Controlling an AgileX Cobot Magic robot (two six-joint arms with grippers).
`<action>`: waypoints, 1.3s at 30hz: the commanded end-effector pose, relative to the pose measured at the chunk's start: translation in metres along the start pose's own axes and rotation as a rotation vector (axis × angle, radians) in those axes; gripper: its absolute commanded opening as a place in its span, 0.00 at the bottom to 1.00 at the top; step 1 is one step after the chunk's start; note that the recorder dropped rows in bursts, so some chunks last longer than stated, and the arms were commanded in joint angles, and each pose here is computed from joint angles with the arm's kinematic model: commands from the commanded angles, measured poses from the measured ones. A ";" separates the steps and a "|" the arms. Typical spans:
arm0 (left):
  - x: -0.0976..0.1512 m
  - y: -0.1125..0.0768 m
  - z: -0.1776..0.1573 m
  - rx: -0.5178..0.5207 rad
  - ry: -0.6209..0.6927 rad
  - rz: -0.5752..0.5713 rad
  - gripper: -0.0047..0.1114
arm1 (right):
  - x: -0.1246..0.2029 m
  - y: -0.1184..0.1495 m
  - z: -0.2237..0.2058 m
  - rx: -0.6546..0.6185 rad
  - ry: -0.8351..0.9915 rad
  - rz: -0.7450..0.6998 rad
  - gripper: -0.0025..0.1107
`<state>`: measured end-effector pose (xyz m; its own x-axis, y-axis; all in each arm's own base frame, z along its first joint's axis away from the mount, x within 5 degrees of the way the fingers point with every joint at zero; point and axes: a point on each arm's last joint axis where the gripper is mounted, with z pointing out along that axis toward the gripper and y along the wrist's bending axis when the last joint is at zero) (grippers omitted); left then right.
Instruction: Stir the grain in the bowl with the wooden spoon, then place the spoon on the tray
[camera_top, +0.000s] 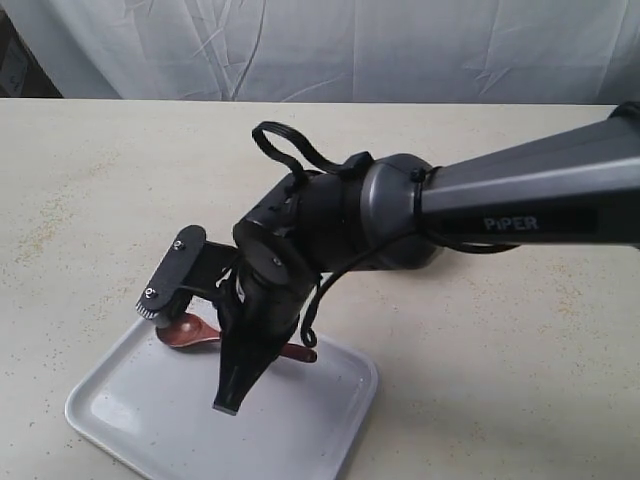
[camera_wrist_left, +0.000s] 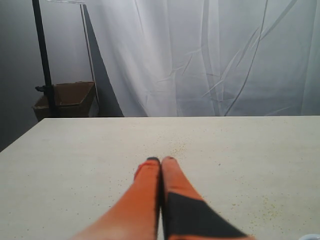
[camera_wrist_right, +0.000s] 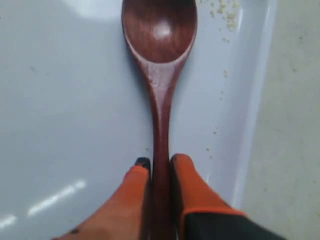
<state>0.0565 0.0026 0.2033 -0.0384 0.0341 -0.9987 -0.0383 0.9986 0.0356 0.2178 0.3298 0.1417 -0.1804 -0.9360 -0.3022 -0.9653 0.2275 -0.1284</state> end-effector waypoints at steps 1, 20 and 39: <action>0.002 0.000 0.000 0.005 0.001 -0.006 0.04 | 0.000 0.001 0.005 -0.007 0.005 0.005 0.02; 0.002 0.000 0.000 0.005 0.001 -0.005 0.04 | 0.004 0.000 -0.179 0.091 -0.349 0.198 0.04; 0.002 0.000 0.000 0.005 0.001 -0.005 0.04 | 0.213 0.079 -0.132 0.175 -0.884 0.402 0.08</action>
<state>0.0565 0.0026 0.2033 -0.0384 0.0341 -0.9987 -0.0383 0.9986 0.0356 0.0787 0.1184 0.1947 -0.2208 -0.3610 -0.9061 -0.8340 0.5515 -0.0165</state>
